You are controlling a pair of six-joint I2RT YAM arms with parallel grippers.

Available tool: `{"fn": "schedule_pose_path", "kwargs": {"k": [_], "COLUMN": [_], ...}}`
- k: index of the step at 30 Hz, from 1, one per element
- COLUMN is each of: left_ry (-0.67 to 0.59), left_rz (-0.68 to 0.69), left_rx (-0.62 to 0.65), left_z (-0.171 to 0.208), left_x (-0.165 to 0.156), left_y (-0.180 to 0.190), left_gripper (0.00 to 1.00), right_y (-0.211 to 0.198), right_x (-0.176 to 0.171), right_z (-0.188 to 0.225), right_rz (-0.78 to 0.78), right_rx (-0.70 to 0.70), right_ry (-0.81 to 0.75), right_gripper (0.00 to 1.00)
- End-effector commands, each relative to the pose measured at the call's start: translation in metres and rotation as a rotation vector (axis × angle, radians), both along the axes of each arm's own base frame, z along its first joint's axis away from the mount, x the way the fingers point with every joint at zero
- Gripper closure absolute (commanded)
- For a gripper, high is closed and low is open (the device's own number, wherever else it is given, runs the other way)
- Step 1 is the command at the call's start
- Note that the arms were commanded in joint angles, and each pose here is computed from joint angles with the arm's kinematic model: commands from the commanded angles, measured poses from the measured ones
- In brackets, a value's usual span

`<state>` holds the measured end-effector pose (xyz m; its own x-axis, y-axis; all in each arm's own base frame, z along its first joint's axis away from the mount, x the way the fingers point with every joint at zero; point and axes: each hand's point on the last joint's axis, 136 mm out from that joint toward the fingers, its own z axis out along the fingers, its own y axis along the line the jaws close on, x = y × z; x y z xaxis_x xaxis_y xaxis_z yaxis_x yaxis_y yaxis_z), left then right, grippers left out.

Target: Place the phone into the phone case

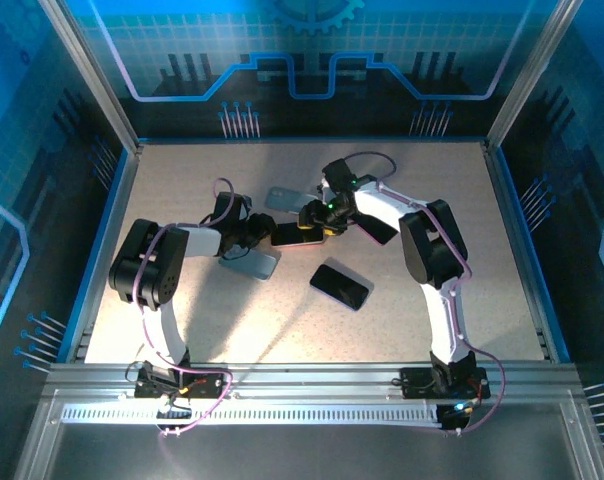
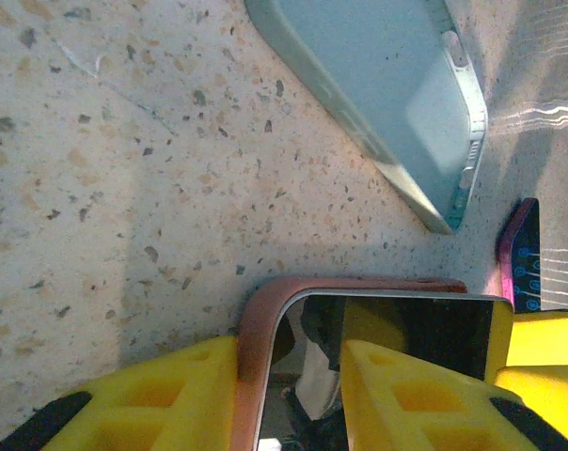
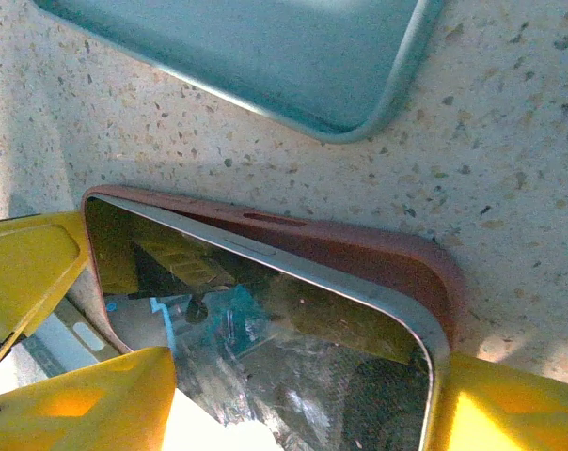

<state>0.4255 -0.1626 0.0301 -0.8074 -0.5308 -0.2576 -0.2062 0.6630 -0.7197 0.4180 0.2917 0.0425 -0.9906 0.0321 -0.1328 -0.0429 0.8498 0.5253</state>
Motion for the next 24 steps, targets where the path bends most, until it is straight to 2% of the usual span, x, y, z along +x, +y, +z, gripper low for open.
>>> {"fn": "schedule_pose_path", "kwargs": {"k": [1, 10, 24], "left_ry": [0.011, 0.01, -0.008], "left_rz": [-0.029, -0.038, -0.064], "left_rx": [-0.034, -0.039, -0.04], "left_z": [-0.003, -0.003, 0.001], "left_x": [-0.007, -0.005, 0.001], "left_y": [-0.01, -0.017, -0.035], "left_gripper": [0.65, 0.65, 0.65], "right_y": [0.002, 0.004, -0.003], "right_x": [-0.003, -0.003, -0.023], "right_z": [-0.007, -0.012, -0.007], "right_rz": [0.025, 0.03, -0.023], "right_rx": [-0.043, -0.063, -0.053], "right_ry": [0.004, 0.002, 0.007], "right_gripper": [0.32, 0.29, 0.27]}}
